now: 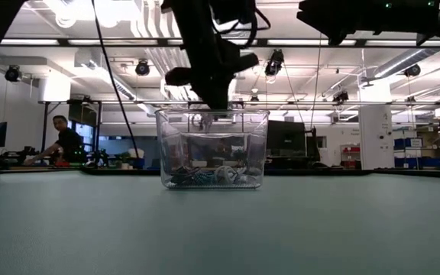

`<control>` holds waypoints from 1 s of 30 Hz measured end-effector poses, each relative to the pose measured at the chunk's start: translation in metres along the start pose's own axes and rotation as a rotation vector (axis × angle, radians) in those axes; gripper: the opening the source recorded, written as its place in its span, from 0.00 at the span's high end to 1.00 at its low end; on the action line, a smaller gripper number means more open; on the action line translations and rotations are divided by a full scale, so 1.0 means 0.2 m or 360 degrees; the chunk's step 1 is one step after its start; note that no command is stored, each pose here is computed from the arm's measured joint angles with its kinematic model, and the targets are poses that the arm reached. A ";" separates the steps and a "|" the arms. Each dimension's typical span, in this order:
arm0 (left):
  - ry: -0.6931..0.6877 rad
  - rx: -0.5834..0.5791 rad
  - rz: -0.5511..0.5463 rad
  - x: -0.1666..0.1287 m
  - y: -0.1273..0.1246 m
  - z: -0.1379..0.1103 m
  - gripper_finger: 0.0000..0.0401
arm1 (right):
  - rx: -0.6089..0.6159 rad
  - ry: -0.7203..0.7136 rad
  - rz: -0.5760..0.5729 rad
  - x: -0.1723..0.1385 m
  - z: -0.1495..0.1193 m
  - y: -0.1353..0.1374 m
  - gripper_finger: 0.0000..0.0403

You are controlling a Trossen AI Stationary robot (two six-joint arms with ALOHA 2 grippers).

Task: Pick and place USB-C Cables
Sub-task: Put the white charger cable into the transparent bin

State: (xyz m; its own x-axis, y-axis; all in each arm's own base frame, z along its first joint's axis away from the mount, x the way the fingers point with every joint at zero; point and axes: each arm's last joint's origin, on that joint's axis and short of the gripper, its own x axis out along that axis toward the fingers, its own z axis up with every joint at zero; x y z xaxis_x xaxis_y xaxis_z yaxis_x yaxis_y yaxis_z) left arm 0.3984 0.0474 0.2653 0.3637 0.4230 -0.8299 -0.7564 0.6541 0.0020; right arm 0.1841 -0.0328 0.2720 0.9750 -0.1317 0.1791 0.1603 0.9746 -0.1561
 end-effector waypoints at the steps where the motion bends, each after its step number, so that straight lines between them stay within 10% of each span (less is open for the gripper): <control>1: 0.0013 -0.0001 0.0002 0.02 0.00 0.00 0.98 | -0.0002 -0.0001 0.0000 0.00 0.00 0.00 0.58; 30: 0.0110 -0.0066 0.0064 0.20 -0.01 -0.05 0.95 | -0.0011 0.0005 0.0001 0.00 0.00 0.00 0.58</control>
State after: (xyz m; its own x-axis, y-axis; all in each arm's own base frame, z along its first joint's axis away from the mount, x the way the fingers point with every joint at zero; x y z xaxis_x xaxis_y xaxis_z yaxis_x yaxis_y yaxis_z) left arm 0.4087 0.0565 0.2255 0.2951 0.4030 -0.8663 -0.7919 0.6105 0.0143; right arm 0.1842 -0.0328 0.2717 0.9756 -0.1314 0.1761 0.1606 0.9734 -0.1632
